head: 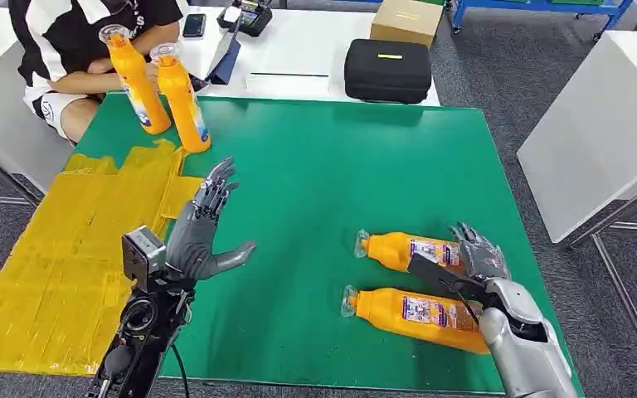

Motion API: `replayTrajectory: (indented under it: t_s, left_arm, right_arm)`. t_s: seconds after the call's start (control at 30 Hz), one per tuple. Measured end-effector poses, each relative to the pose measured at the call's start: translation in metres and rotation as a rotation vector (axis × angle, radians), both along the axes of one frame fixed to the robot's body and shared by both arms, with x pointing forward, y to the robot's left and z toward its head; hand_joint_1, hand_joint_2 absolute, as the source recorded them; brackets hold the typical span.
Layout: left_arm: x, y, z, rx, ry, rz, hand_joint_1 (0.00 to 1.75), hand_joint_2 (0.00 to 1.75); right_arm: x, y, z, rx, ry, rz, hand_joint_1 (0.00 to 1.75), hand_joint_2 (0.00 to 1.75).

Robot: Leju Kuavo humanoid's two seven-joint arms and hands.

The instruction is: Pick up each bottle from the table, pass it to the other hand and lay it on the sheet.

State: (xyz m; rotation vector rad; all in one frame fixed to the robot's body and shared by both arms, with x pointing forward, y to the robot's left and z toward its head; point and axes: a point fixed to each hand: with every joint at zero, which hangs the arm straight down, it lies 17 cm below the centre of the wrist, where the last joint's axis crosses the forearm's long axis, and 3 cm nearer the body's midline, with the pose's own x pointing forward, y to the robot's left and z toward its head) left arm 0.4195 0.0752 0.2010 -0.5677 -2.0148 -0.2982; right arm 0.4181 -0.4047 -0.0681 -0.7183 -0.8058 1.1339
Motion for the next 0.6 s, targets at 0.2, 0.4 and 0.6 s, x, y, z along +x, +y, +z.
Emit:
replayTrajectory:
  t_s: [0.2, 0.4, 0.6]
  left_arm:
    - [0.000, 0.000, 0.000, 0.000, 0.001, 0.000, 0.00, 1.75]
    - [0.001, 0.000, -0.002, 0.002, 0.006, 0.000, 0.00, 1.75]
    - [0.002, -0.002, -0.002, -0.002, 0.007, -0.003, 0.00, 1.75]
  right_arm:
    - [0.000, -0.001, -0.003, 0.004, 0.012, -0.004, 0.00, 1.75]
    - [0.002, -0.001, -0.006, 0.007, 0.023, -0.007, 0.00, 1.75]
    - [0.012, 0.001, -0.013, 0.011, 0.048, -0.008, 1.75, 1.75]
